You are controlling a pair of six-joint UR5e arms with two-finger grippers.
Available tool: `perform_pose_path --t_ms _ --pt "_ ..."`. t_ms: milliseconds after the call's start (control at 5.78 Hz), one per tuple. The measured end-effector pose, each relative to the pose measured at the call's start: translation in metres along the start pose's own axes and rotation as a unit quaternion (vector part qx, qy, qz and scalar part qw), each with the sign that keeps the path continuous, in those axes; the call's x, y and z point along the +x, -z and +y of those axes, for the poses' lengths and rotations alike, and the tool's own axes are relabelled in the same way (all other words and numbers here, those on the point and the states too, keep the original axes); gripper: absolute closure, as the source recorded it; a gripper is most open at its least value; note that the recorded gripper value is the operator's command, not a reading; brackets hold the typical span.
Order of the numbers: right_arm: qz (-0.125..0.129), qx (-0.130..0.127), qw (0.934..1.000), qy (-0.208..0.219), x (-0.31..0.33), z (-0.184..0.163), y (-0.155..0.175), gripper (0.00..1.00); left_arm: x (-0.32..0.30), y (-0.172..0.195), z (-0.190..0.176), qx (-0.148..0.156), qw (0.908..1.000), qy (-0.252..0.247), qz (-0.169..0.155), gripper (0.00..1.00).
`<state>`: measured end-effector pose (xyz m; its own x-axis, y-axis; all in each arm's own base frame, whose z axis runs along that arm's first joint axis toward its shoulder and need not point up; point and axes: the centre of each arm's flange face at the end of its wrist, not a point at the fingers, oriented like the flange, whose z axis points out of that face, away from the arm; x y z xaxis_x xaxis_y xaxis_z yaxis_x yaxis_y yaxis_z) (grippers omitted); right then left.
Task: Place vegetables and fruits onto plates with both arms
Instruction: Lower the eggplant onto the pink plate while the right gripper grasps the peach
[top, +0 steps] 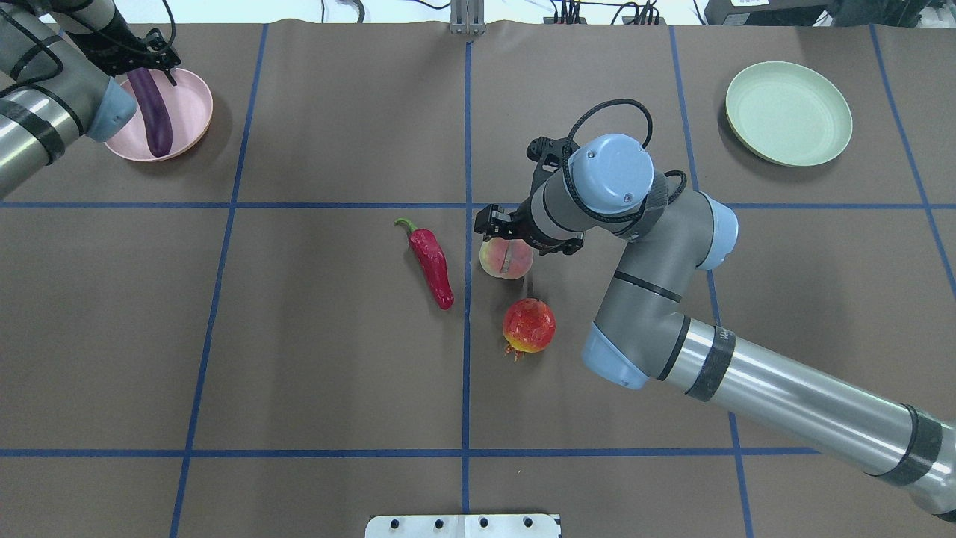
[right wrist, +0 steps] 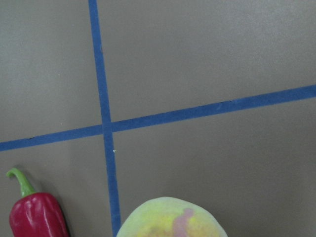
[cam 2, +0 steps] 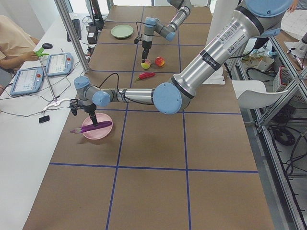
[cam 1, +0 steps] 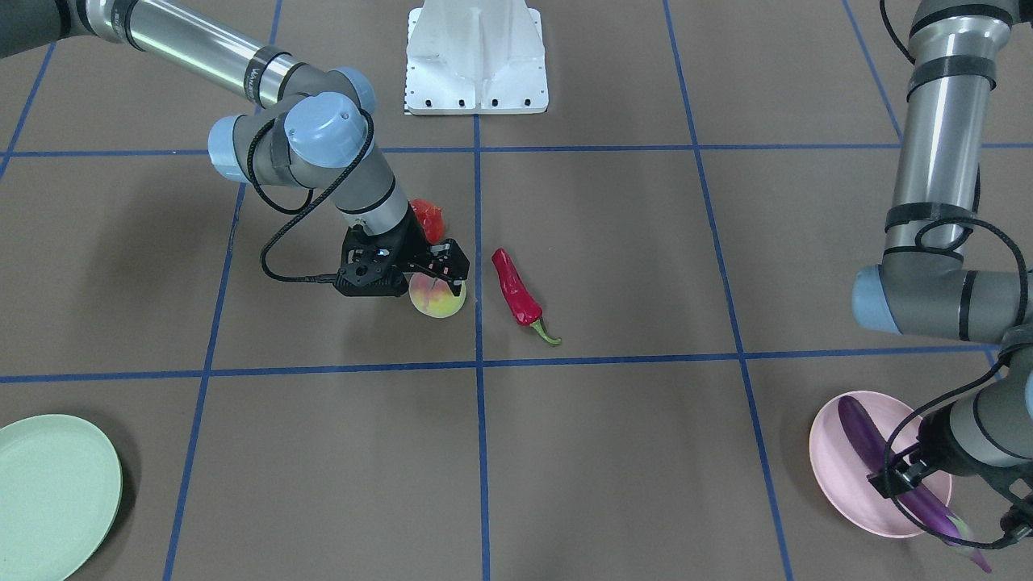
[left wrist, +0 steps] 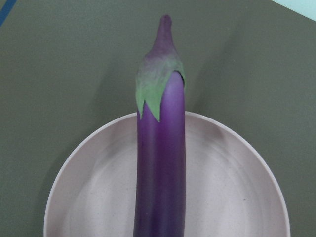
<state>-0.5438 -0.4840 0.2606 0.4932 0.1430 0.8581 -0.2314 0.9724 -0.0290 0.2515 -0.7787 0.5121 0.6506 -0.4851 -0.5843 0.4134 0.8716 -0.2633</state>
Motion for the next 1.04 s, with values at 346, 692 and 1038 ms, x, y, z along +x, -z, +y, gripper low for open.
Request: perform_pose_path --t_ms 346,692,1038 --pt "0.003 -0.003 1.0 0.0 0.0011 0.0058 -0.0046 0.0 0.0028 0.001 0.0009 0.0 1.0 -0.002 0.001 0.0" --pt "0.003 -0.003 1.0 0.0 0.0005 0.0074 -0.0067 0.6 0.0065 0.0019 0.003 0.001 1.0 -0.004 0.003 0.0" --pt "0.001 -0.003 0.9997 -0.026 -0.0014 0.0078 -0.0059 1.0 0.0087 0.0036 0.004 0.002 1.0 -0.004 0.004 0.0"
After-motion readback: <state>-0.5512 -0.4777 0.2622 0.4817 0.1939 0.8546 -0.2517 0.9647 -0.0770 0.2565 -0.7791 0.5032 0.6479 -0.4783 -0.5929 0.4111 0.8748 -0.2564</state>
